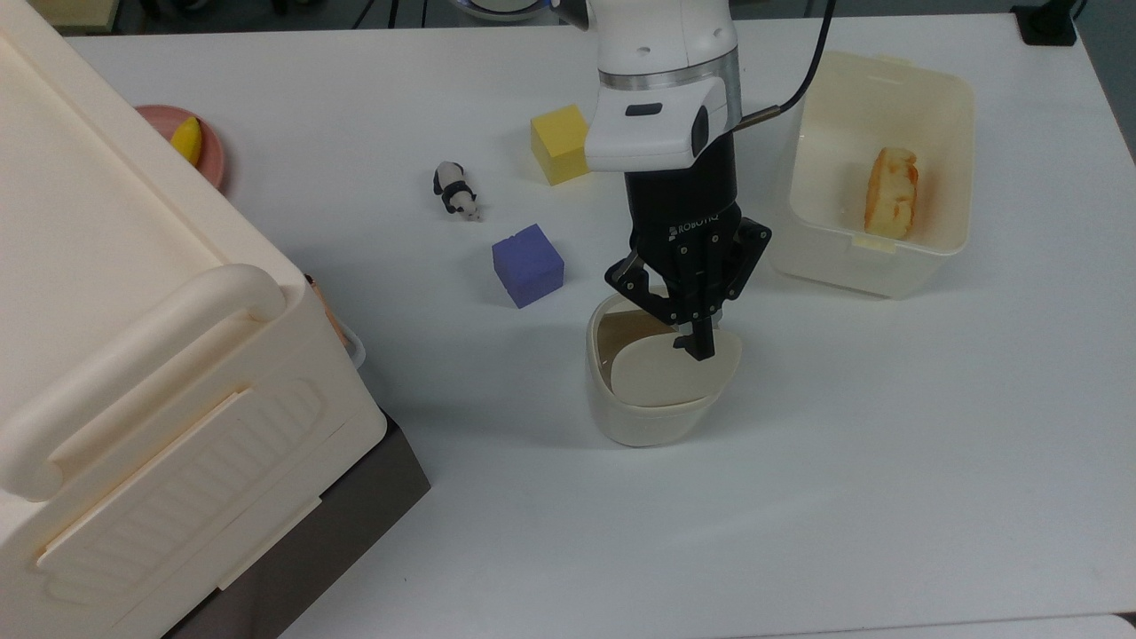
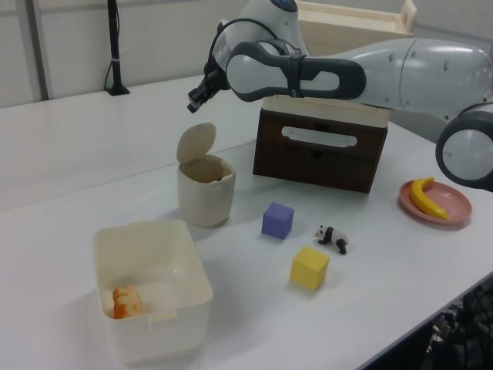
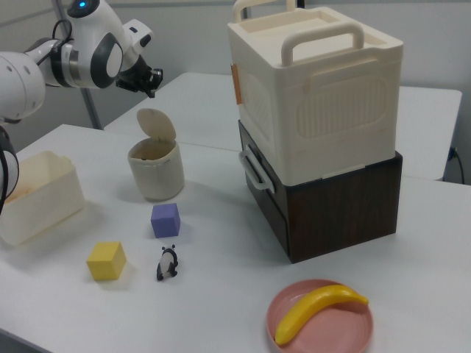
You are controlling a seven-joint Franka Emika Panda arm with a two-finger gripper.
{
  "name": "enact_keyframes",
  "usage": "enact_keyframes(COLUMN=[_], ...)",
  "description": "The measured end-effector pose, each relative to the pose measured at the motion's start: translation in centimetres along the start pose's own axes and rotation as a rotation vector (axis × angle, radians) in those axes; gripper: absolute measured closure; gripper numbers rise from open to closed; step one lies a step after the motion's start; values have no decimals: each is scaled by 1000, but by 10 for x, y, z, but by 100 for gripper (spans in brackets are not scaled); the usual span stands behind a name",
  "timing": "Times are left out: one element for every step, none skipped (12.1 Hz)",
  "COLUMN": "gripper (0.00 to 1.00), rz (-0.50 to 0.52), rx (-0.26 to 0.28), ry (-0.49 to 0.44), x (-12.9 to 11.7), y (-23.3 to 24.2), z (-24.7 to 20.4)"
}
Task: Close the trash can
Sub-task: 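Lower the gripper against the raised lid's inner face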
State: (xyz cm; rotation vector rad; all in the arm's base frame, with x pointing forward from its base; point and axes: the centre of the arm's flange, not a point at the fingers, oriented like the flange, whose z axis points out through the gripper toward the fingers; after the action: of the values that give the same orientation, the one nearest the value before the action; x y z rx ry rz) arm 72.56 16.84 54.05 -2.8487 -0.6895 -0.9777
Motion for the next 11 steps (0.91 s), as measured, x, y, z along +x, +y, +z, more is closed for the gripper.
enact_keyframes(gripper=[99,99,99,99,99,99,99,99,99,99,99], rz=[0,0,1,2,2,2,2,1,-2,-6,-6], rx=[0,0,0,1,2,3,5,6,12,21,26], ry=[0,0,-2,-4,-7,-12,-15,-18,-27,-40,-49], x=[0,0,-1,-1,-2,-4,-5,-6,-7,-8,-8], y=[0,0,0,1,1,1,0,-1,-5,-12,-16], z=[0,0,1,3,6,8,10,12,15,19,20])
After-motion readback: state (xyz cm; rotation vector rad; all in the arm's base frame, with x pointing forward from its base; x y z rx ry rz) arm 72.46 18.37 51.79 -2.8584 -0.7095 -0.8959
